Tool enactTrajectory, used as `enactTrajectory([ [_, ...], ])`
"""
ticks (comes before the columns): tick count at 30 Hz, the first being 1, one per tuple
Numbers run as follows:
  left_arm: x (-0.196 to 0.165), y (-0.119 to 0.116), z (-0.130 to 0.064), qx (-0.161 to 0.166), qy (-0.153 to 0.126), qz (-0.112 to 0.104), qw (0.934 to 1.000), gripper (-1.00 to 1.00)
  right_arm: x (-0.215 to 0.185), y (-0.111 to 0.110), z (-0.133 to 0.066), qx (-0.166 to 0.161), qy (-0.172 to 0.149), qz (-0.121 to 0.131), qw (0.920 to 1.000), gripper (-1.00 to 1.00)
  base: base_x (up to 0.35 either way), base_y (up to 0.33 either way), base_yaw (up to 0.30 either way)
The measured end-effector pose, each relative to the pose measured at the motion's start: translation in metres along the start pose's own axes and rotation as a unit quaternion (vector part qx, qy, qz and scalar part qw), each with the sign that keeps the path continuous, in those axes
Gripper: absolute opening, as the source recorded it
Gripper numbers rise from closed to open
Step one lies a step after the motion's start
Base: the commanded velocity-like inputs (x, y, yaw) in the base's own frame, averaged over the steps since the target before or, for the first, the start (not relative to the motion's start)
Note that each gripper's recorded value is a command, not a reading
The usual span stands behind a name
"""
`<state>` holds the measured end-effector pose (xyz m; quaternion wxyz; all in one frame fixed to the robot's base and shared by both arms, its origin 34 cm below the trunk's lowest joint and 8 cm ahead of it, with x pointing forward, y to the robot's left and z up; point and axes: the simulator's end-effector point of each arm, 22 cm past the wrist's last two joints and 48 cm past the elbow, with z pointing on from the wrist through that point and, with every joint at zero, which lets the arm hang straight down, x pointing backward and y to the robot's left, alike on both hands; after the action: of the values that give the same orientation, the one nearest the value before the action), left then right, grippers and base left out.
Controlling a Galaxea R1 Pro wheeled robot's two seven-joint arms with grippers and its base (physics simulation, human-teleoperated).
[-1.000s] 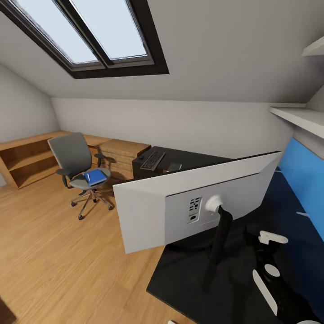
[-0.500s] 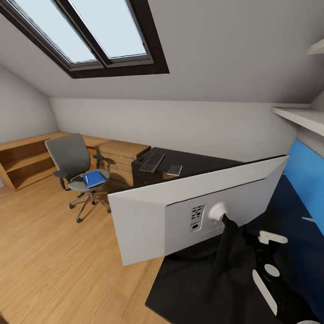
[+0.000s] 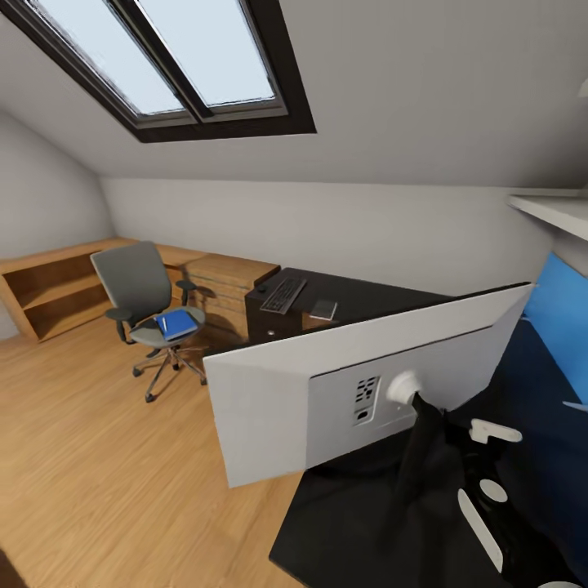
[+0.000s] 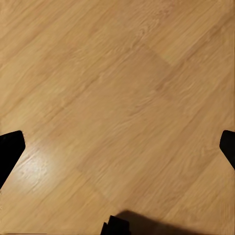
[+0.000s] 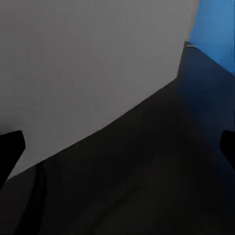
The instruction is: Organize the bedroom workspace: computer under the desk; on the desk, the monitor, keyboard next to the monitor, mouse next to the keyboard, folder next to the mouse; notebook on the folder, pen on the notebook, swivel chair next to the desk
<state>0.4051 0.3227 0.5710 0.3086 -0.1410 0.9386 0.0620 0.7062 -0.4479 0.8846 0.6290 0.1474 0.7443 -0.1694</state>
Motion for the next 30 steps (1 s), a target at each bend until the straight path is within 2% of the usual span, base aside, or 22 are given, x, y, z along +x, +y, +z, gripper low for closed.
enactTrajectory([
  [9,0.0001,-0.0004,0.0000,0.000,0.000,0.000,1.0000,1.00,-0.0010,0.0005,0.0000,-0.001,-0.003,0.000,1.0000,1.00,0.130,-0.025,0.208],
  [16,0.0001,-0.0005,0.0000,0.000,0.000,0.001,1.0000,1.00,-0.0011,0.0004,0.0000,-0.001,-0.003,0.000,1.0000,1.00,0.114,-0.001,0.023],
  [30,0.0004,-0.0002,0.0000,0.000,0.000,0.001,1.0000,1.00,-0.0012,0.0004,0.0002,-0.001,-0.003,-0.001,1.0000,1.00,-0.001,0.000,0.001],
])
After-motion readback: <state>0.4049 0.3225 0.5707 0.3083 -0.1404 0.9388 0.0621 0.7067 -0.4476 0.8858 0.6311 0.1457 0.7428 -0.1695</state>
